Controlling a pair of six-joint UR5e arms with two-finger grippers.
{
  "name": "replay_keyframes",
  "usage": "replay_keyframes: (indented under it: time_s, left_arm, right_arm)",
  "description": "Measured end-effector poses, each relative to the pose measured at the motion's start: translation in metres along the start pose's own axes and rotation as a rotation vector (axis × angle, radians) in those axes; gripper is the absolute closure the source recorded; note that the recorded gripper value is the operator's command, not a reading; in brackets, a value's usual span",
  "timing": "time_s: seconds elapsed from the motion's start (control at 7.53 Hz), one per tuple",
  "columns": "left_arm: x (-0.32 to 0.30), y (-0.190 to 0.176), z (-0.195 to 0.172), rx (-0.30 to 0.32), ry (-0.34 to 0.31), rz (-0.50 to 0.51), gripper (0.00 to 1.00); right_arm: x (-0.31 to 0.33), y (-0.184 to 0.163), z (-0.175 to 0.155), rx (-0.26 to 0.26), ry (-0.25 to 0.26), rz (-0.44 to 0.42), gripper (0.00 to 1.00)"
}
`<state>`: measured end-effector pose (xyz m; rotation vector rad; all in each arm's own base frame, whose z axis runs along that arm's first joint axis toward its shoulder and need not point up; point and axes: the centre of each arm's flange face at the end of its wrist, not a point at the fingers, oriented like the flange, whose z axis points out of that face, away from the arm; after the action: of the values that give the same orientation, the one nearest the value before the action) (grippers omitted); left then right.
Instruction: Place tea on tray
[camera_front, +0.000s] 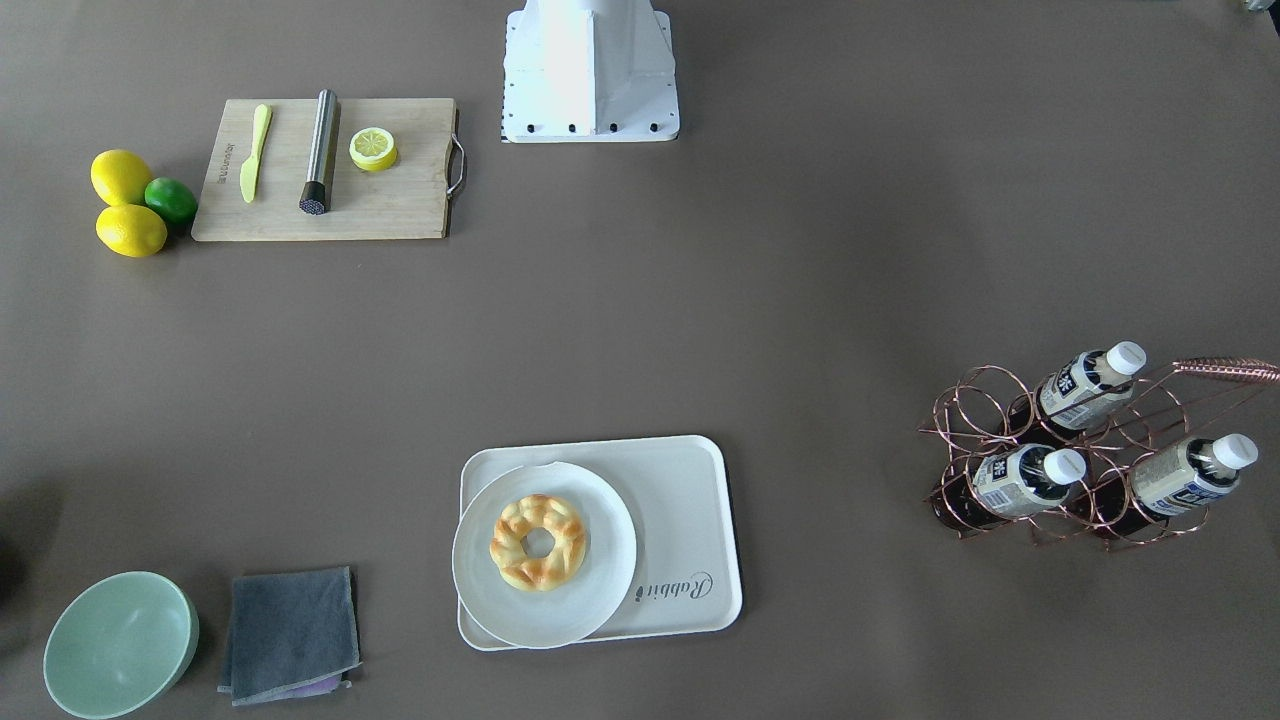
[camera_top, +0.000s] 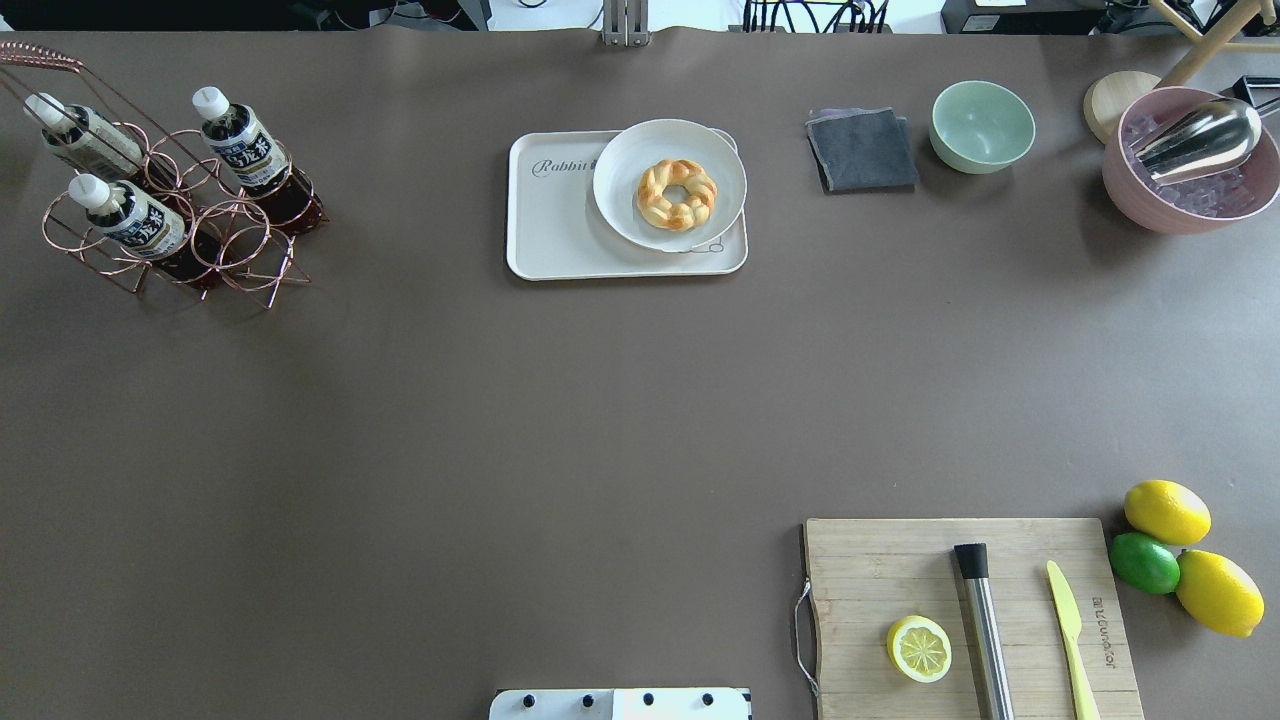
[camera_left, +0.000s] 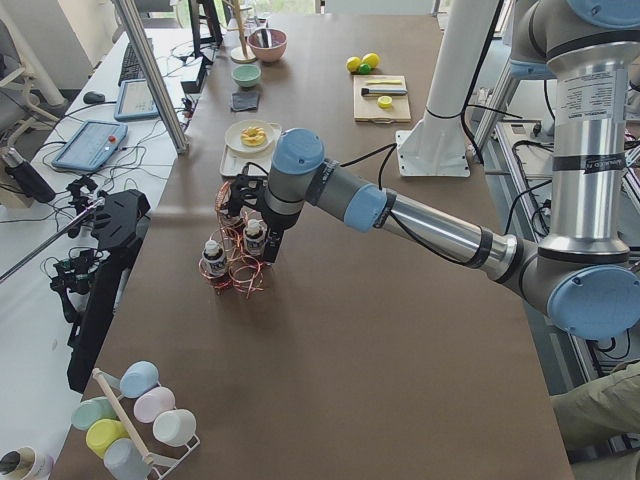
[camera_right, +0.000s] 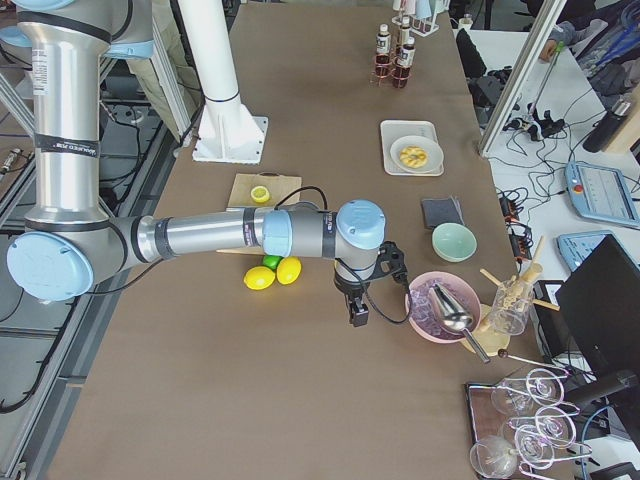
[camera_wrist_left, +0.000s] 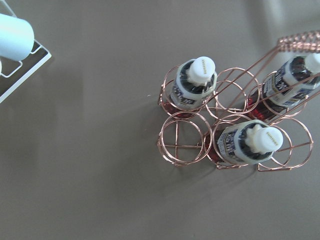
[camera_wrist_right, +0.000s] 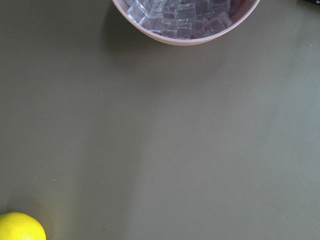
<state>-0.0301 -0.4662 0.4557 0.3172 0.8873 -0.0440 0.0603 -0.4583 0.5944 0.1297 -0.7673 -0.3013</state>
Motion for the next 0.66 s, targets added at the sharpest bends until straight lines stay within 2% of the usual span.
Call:
replay_keyframes:
  time_s: [0.4, 0.66]
  left_arm:
    - [0.069, -0.006, 0.063, 0.09, -0.057, 0.086, 0.03]
    - [0.095, -0.018, 0.087, 0.117, -0.037, 0.11, 0.03]
  right_arm:
    - [0.001, 0.001, 0.006, -0.007, -0.003, -0.035, 0.0]
    - [0.008, 0.003, 0.013, 0.001, -0.003, -0.042, 0.0]
